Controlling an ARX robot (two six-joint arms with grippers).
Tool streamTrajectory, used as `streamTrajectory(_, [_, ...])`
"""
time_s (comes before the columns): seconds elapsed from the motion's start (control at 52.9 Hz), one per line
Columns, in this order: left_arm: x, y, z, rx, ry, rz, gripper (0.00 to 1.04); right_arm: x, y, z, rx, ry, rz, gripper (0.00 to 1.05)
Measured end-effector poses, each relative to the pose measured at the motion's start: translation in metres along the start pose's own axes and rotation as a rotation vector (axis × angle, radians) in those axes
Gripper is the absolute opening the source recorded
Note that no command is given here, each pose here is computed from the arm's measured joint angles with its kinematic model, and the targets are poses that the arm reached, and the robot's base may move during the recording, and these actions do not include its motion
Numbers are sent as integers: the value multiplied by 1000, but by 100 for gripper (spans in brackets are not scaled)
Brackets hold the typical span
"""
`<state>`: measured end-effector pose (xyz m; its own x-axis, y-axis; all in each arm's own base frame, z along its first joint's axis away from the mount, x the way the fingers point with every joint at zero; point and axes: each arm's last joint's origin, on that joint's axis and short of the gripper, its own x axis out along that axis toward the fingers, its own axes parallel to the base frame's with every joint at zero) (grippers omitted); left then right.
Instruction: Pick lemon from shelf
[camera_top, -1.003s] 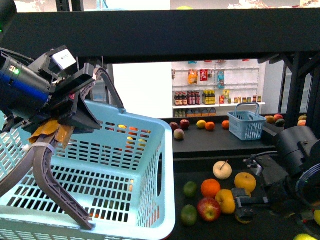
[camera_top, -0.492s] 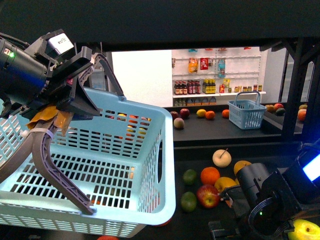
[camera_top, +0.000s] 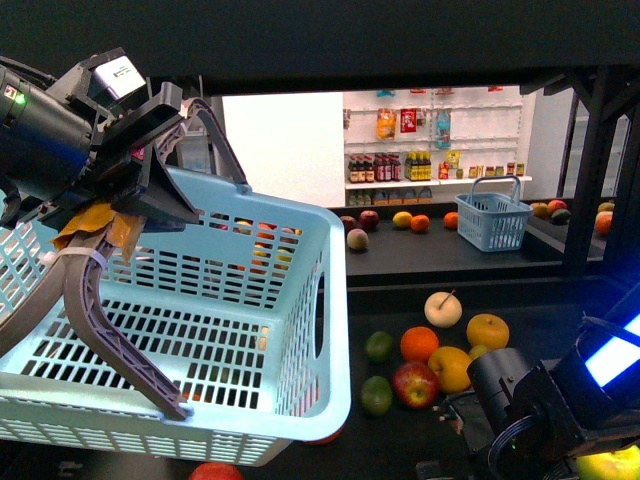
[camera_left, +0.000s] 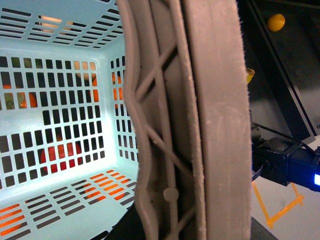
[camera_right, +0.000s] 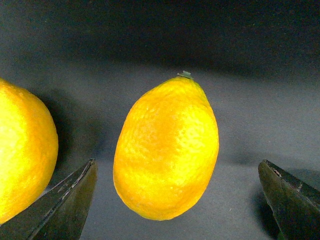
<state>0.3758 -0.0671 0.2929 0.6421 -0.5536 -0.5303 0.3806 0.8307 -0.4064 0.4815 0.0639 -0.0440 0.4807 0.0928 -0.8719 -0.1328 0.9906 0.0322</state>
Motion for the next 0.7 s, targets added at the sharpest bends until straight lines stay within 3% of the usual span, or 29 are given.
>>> streamTrajectory(0.435, [0,0,0,0,0,1,16,19,3,3,-10,18,-33,97])
streamTrajectory(0.7, [0,0,0,0,0,0,16,24,4,1,-13,28,-47,65])
